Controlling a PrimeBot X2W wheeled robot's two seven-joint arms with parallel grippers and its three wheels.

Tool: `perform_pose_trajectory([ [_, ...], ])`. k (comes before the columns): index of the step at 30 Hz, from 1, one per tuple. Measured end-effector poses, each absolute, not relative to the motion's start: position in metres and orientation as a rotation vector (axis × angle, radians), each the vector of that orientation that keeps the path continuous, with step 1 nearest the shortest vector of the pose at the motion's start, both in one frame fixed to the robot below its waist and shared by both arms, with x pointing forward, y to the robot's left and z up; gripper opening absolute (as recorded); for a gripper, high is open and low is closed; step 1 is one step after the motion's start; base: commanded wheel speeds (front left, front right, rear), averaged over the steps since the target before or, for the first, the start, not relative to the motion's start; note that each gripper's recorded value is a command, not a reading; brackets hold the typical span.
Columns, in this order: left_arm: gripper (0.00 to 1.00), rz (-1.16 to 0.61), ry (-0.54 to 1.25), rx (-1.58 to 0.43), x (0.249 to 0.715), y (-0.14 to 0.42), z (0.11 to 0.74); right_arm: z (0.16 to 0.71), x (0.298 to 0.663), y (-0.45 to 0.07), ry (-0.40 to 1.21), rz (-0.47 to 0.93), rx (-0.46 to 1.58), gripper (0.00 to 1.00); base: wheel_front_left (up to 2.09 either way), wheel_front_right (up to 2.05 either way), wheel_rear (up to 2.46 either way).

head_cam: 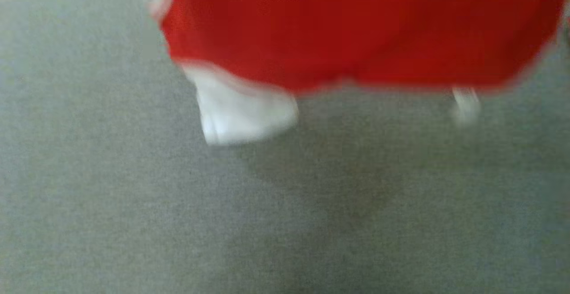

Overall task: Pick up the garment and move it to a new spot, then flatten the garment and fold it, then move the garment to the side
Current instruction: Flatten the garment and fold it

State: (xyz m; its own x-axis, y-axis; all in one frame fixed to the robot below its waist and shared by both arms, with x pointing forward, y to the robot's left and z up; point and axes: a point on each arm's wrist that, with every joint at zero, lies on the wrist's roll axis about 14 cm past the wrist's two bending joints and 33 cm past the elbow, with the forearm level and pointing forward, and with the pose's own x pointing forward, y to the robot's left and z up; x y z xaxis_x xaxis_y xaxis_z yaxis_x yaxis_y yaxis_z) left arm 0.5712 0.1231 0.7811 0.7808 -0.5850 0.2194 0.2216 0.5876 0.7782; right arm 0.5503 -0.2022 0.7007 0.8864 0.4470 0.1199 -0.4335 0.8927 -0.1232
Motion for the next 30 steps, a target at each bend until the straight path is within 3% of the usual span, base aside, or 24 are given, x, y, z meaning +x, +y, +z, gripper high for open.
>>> perform_pose_trajectory([
  [4,0.00,-0.432,-0.650,0.841,0.604,0.119,0.814,0.701,0.590,-0.207,-0.203,0.422,-0.146,0.00,0.00,0.00,0.00],
  [8,0.00,-0.414,-0.725,0.826,0.627,0.108,0.808,0.689,0.617,-0.212,-0.216,0.402,-0.178,0.00,0.00,0.00,0.00],
  [15,0.00,-0.469,-0.656,0.761,0.653,0.109,0.752,0.620,0.641,-0.212,-0.081,0.431,-0.220,0.00,0.00,0.00,0.00],
  [17,0.00,-0.522,-0.555,0.724,0.653,0.113,0.697,0.584,0.645,-0.211,-0.018,0.444,-0.185,0.00,0.00,0.00,0.00],
  [23,0.00,-0.578,-0.349,0.661,0.618,0.129,0.598,0.522,0.620,-0.211,0.106,0.459,-0.091,0.00,0.00,0.00,0.00],
  [30,0.00,-0.596,-0.203,0.558,0.540,0.146,0.548,0.493,0.562,-0.224,0.204,0.446,0.012,0.00,0.00,0.00,0.00],
])
